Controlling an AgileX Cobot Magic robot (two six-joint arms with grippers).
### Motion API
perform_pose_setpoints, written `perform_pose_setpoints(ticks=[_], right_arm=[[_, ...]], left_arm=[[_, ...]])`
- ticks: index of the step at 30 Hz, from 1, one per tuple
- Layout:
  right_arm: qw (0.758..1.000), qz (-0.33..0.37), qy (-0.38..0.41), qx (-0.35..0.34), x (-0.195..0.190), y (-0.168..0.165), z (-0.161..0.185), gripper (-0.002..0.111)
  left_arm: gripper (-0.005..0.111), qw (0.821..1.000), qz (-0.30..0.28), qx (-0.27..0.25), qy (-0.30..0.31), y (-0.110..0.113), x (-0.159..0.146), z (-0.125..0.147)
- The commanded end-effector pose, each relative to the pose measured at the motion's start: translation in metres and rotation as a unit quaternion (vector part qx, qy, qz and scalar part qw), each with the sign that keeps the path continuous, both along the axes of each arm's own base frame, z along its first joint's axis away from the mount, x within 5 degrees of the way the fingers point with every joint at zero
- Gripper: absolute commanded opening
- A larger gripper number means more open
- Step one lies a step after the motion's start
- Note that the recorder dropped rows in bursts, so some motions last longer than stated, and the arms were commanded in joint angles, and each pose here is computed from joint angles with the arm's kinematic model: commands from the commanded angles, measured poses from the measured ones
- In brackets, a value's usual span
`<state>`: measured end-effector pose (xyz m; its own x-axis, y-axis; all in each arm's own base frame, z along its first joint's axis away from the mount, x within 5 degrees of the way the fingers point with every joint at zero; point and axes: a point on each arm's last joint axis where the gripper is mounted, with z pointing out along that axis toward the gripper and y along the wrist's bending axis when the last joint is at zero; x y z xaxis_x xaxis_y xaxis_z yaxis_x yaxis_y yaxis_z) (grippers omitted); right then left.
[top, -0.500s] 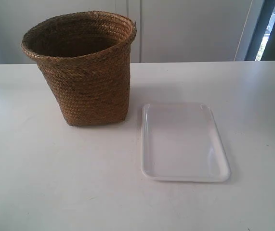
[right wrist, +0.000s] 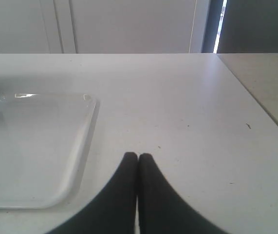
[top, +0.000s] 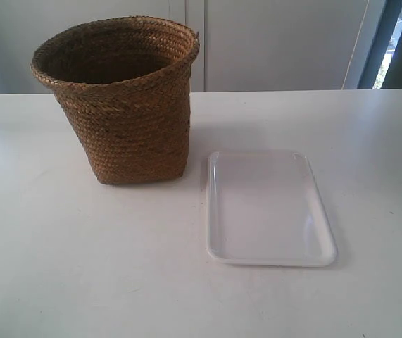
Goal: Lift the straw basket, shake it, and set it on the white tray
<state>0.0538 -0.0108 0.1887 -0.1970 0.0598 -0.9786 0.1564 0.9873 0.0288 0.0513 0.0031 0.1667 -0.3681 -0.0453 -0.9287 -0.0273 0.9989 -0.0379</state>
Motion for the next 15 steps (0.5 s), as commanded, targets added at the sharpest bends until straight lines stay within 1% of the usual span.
perform_pose_setpoints(ticks=[1,14,15], right_arm=[[1.000,-0.002,0.000,-0.001,-0.0002,-0.0003,-0.0019,0.000],[1.000,-0.002,0.000,-0.001,-0.0002,-0.0003,-0.0019,0.000],[1.000,-0.002,0.000,-0.001,-0.0002,-0.0003,-0.0019,0.000]], left_arm=[[0.000,1.000,0.000,0.002,0.000,0.0001,-0.0001,-0.0017],[0.000,1.000,0.000,0.002,0.000,0.0001,-0.0001,-0.0017],[0.000,1.000,-0.002,0.014,-0.001,0.0005,0.0000,-0.0016]])
